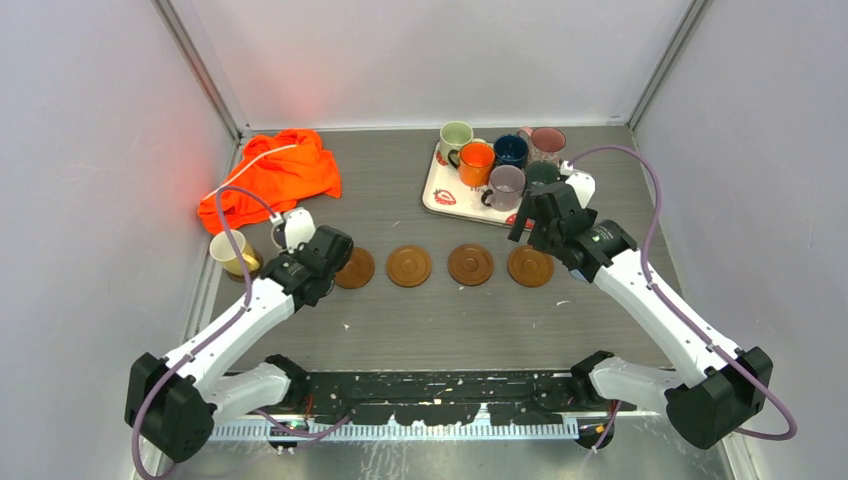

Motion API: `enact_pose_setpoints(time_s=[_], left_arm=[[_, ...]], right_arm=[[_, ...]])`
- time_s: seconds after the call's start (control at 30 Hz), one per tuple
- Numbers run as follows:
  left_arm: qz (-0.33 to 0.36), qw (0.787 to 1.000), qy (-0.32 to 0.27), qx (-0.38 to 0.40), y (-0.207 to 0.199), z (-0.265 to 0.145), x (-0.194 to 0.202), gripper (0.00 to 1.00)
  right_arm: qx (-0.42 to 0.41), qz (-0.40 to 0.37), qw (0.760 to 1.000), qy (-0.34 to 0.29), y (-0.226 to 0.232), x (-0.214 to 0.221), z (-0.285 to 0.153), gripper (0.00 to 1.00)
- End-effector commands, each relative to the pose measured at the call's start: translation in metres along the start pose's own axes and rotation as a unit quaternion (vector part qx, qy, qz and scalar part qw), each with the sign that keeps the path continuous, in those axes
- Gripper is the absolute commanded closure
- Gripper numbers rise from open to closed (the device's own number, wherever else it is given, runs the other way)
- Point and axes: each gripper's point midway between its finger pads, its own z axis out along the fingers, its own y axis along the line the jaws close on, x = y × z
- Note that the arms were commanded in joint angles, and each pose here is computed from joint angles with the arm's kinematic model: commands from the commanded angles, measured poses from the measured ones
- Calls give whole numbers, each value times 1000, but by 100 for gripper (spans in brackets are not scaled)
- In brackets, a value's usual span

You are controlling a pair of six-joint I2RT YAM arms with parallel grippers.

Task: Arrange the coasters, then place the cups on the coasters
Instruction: Place the cup on the coaster.

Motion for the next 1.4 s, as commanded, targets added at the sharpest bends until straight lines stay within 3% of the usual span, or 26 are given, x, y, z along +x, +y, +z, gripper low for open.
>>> enact_pose_setpoints(time_s=[0.0, 0.53, 1.37], left_arm=[[-77, 995, -55, -18, 13, 3, -28, 100], [-106, 994, -18, -36, 24, 39, -8, 100], [-99, 994, -9, -33, 19, 64, 3, 100]], right_arm=[[-17, -2, 1000, -15, 9, -9, -1, 0], [-17, -6, 1000, -14, 9, -10, -1, 0], [-19, -10, 1000, -11, 9, -9, -2, 0]])
